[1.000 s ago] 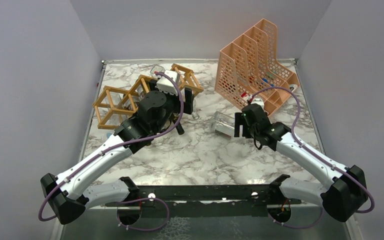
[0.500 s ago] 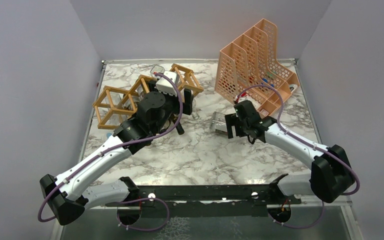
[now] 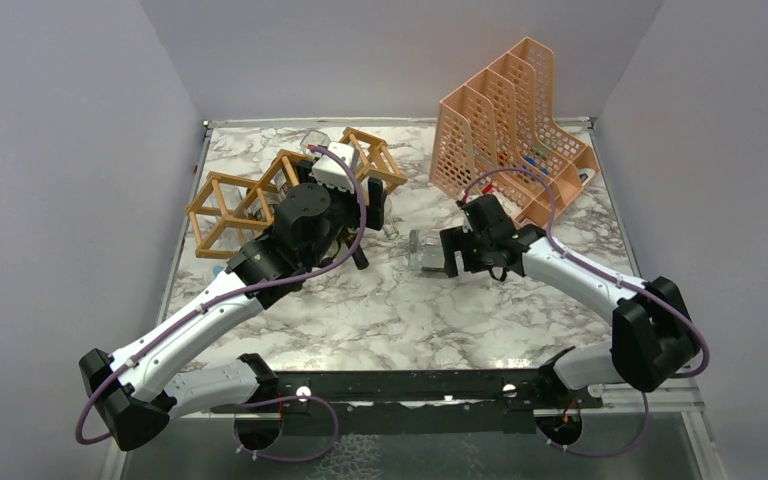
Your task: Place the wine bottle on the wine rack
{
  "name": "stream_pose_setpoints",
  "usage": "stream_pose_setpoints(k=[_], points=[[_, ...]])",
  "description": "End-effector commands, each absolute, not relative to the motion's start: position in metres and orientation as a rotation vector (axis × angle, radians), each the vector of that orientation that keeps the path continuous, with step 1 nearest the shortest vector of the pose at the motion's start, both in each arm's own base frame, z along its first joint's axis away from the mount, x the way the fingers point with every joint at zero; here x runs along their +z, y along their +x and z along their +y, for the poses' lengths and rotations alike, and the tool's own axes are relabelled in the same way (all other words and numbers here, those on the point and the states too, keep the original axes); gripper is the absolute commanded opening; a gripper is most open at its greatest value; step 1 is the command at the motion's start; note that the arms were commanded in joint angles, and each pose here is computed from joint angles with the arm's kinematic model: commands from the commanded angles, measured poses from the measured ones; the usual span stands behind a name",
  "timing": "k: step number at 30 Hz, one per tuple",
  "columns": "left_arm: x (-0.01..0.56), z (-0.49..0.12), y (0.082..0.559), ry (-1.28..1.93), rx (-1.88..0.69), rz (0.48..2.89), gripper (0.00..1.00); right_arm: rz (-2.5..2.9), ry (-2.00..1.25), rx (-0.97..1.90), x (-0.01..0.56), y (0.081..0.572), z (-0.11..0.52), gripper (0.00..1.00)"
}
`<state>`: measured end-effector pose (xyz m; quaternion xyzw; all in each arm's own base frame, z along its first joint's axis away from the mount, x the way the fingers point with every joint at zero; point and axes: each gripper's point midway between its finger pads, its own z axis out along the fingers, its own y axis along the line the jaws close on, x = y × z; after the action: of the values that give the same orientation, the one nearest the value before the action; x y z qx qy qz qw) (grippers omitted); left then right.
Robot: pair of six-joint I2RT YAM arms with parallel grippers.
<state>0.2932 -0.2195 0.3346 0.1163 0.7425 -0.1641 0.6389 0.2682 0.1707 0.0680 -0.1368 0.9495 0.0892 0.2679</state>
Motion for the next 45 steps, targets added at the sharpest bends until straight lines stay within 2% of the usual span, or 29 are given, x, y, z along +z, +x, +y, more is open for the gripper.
stream_pose_setpoints(k=[1,6,11,15,21,25,30,38,45], points=[[0.343,-0.220,0.291,0.275,-0.395,1.671,0.99,2.423,-0.352,0.304,0.116,0.289,0.184,0.88],[0.333,-0.231,0.285,0.314,-0.465,1.688,0.99,2.343,-0.233,0.211,0.137,0.301,0.168,0.88],[0.304,-0.285,0.262,0.522,-0.731,1.706,0.97,2.256,0.020,0.088,0.158,0.324,0.143,0.76],[0.278,-0.321,0.253,0.634,-0.847,1.763,0.84,2.223,0.130,0.010,0.161,0.348,0.126,0.60],[0.243,-0.358,0.249,0.698,-0.804,1.831,0.62,2.284,0.181,0.004,0.136,0.370,0.117,0.33],[0.219,-0.370,0.257,0.672,-0.757,1.893,0.53,2.310,0.200,0.059,0.121,0.383,0.109,0.23],[0.194,-0.386,0.265,0.658,-0.730,1.945,0.49,2.368,0.144,0.091,0.097,0.388,0.114,0.21],[0.174,-0.401,0.281,0.630,-0.670,1.979,0.45,2.319,0.139,0.086,0.101,0.405,0.116,0.23],[0.159,-0.404,0.290,0.612,-0.619,2.006,0.42,2.389,0.125,0.020,0.075,0.397,0.108,0.25]])
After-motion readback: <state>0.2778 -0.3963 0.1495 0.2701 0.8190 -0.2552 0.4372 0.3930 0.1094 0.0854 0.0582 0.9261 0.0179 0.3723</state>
